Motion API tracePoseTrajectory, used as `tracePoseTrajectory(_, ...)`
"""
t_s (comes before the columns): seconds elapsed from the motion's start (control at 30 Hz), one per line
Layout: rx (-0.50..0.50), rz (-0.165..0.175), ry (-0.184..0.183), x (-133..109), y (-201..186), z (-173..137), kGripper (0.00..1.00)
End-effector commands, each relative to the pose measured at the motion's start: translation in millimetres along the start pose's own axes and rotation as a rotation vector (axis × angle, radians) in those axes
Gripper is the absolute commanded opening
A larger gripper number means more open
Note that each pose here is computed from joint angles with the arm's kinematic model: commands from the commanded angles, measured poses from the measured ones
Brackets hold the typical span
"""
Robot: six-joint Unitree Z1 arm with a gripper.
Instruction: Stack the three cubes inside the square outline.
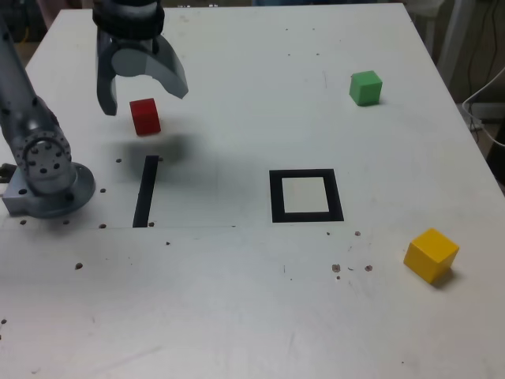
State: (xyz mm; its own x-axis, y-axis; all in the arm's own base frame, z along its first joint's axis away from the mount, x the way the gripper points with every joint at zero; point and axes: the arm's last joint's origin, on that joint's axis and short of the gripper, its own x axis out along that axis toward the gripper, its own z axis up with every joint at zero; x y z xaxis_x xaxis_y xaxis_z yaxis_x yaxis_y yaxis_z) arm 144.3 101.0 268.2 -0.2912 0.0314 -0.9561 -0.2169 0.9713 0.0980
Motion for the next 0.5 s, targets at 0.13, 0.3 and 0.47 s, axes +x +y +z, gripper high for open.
tracePoseTrajectory(0.13,-0.022,-0.009,0.025,4.3,12.9,2.0,0.98)
tracePoseTrajectory(0.3,-0.029,-0.016,0.075,18.8,20.3,12.9,0.97)
tracePoseTrajectory(0.47,-0.036,-0.015,0.081,28.9,25.0,24.6,0.97)
